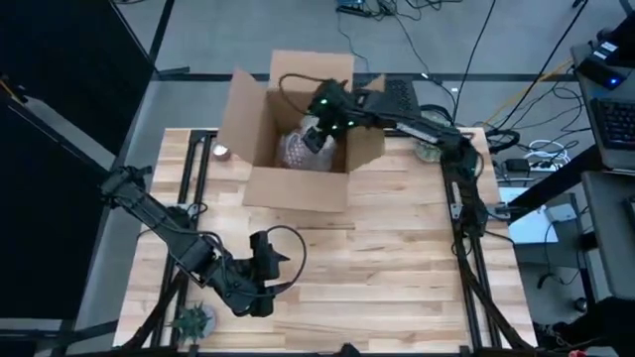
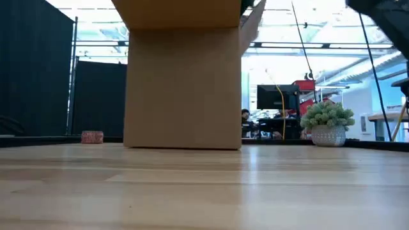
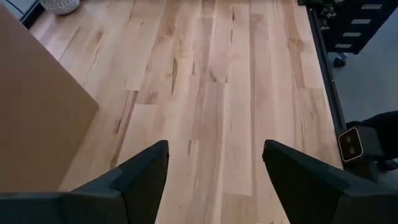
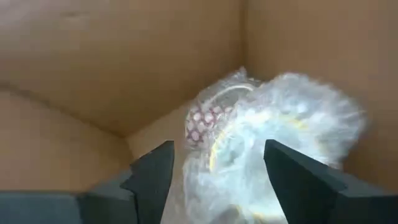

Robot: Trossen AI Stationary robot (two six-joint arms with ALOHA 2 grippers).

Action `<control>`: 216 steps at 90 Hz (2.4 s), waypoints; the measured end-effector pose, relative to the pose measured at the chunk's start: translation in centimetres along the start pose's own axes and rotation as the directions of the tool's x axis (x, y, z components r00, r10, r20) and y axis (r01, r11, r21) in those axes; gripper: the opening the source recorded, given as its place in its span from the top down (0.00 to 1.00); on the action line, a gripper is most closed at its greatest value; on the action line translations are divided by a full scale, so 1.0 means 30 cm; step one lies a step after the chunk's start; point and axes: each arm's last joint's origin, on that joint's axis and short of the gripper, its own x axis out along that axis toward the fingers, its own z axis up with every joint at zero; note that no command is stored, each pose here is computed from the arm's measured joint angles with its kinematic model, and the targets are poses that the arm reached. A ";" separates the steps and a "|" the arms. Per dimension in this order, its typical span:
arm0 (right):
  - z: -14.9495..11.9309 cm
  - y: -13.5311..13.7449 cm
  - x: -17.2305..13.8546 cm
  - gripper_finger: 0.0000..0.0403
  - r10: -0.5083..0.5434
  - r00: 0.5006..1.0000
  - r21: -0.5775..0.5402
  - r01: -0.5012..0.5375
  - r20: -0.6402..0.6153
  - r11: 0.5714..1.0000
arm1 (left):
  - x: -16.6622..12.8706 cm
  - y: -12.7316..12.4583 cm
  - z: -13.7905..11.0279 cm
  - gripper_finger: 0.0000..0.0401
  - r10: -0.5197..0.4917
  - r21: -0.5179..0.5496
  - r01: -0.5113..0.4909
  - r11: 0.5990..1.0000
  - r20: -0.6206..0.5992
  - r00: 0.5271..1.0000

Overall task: Wrap mug
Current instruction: Put the wrapped yellow mug into the box, then return to Home Position

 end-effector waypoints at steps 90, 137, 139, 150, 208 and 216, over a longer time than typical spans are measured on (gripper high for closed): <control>-0.668 0.032 -0.757 0.87 0.264 0.958 -0.160 -0.244 0.115 0.956 | -0.305 0.239 -0.186 0.99 -0.072 -0.062 0.077 0.995 0.074 0.995; -0.999 -0.068 -0.499 1.00 0.481 0.819 -0.248 -0.418 0.312 0.874 | -0.245 0.375 -0.443 1.00 -0.262 -0.097 0.325 0.941 0.399 0.879; -1.007 -0.070 -0.489 1.00 0.483 0.817 -0.250 -0.419 0.316 0.873 | -0.239 0.377 -0.450 1.00 -0.258 -0.097 0.322 0.942 0.405 0.877; -1.066 -0.087 -0.431 1.00 0.476 0.826 -0.249 -0.414 0.300 0.876 | -0.201 0.392 -0.480 1.00 -0.232 -0.098 0.298 0.949 0.421 0.877; -1.259 -0.160 -0.290 1.00 0.559 0.662 -0.296 -0.477 0.499 0.828 | -0.038 0.509 -0.545 1.00 -0.250 -0.041 0.312 0.949 0.505 0.826; -1.276 -0.166 -0.275 1.00 0.560 0.653 -0.299 -0.475 0.510 0.827 | -0.019 0.527 -0.563 1.00 -0.256 -0.049 0.327 0.944 0.519 0.815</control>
